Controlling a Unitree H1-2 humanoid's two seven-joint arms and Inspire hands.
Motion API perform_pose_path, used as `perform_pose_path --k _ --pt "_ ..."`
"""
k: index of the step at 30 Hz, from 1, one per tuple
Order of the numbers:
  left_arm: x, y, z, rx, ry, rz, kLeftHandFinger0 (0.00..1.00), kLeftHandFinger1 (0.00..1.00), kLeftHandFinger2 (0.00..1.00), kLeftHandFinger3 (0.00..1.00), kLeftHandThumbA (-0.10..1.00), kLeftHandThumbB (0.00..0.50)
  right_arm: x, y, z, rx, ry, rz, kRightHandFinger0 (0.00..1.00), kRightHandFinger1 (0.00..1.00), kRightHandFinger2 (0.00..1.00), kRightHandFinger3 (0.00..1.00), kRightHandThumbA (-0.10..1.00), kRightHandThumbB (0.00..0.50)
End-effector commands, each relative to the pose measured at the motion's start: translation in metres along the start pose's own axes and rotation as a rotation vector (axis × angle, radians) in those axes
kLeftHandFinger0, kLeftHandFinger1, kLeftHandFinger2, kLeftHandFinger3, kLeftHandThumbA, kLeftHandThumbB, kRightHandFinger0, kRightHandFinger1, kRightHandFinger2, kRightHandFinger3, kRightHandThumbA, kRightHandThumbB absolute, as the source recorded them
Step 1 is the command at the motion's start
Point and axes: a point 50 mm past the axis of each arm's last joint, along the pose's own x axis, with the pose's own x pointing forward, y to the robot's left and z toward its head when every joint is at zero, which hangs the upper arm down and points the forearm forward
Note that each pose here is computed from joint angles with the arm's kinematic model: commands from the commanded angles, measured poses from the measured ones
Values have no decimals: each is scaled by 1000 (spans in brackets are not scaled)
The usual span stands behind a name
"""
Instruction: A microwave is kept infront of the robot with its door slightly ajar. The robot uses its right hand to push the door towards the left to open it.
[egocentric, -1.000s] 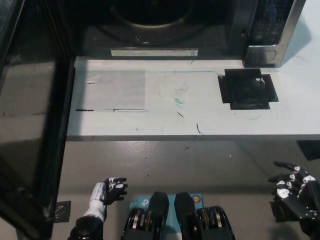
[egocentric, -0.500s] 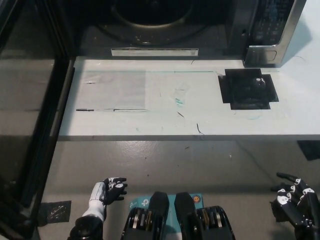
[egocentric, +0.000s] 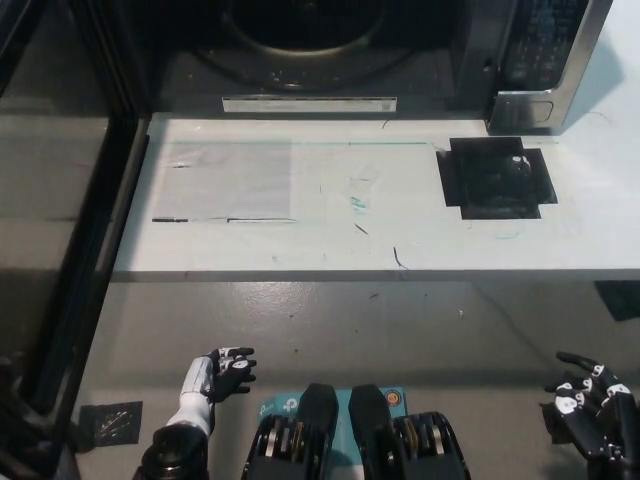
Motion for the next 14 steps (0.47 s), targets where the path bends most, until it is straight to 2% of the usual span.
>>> perform_pose_path --k 1,2,5,11,12,14 --pt "6 -2 17 14 -64 1 692 577 570 529 203 0 5 1 11 -7 -104 -9 148 200 351 604 242 214" --pt "5 -2 17 4 -62 3 649 536 535 499 189 8 4 1 10 -3 -98 -10 153 202 344 602 248 223" --pt "5 -3 17 -11 -66 1 610 517 525 492 168 6 4 1 11 0 -100 -12 151 199 343 602 246 220" --pt "6 -3 16 -6 -70 2 631 524 516 458 162 0 5 0 12 1 -105 -14 140 186 328 596 239 222" --pt "6 -4 17 -7 -61 2 655 564 563 505 167 0 5 0 12 6 -106 -10 139 193 342 600 231 214" --pt "6 -4 17 -8 -58 3 660 569 570 516 169 0 5 0 12 6 -107 -10 139 193 345 600 227 214"
